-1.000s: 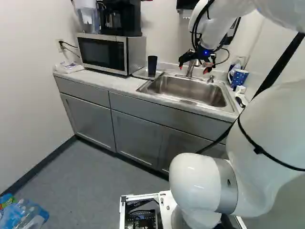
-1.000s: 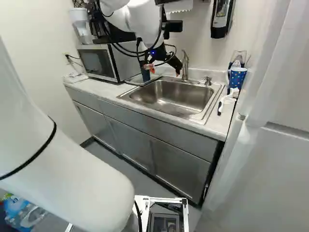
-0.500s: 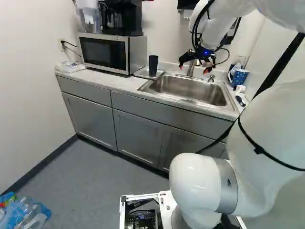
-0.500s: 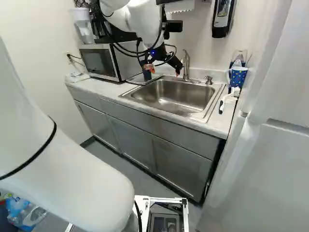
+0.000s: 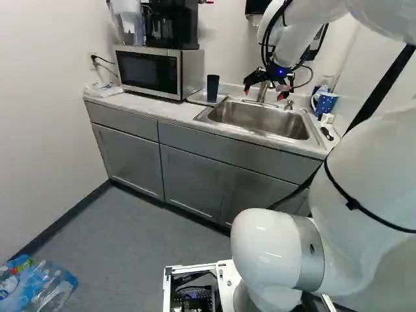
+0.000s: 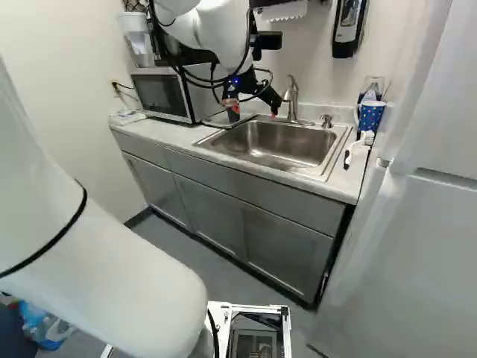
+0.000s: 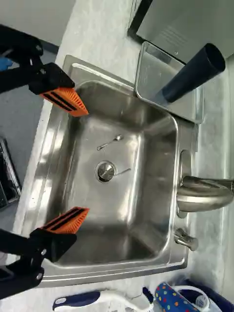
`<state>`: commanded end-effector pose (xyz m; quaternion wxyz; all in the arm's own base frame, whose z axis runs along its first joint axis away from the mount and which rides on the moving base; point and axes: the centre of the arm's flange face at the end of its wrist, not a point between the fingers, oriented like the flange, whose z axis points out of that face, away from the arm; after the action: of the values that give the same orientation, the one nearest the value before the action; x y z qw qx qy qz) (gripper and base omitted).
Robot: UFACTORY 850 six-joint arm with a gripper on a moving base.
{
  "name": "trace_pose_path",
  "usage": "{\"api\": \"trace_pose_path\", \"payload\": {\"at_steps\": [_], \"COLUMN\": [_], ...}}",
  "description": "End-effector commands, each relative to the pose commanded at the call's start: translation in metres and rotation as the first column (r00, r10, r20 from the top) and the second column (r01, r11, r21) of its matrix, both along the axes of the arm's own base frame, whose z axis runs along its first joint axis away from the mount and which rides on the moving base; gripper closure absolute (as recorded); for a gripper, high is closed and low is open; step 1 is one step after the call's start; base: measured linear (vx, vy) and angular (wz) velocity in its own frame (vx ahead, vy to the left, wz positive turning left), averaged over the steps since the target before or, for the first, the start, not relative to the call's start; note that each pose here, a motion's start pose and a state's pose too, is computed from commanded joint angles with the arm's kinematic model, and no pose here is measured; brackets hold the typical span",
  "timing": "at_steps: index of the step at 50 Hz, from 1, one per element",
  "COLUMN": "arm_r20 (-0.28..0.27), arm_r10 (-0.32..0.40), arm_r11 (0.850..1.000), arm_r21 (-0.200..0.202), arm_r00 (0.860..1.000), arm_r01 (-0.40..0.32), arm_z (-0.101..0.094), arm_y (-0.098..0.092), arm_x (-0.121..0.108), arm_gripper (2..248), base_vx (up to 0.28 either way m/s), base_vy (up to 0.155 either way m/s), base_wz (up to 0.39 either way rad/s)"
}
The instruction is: Rinse the cup and place it in the tray
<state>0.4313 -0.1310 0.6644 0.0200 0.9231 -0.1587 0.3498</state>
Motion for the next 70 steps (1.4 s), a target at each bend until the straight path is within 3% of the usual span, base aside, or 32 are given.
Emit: {"api": "trace_pose_path", "payload": {"at_steps": [22,70], "arm_r20": [0.000,0.000], "arm_r10": [0.000,0.000], "arm_r11": [1.000,1.000], "arm_r21": [0.000,0.000], "arm_r00": [1.000,1.000], "arm_r01": [0.000,0.000], "arm_z": [0.0000,0.0000], "arm_y": [0.0000,0.0000], "arm_x": [0.0000,0.0000], "arm_gripper": [3,3], "base_vx": [-0.095,-0.097], "base_vy": [0.073,0.058], "base_wz": [-0.016,-0.189]}}
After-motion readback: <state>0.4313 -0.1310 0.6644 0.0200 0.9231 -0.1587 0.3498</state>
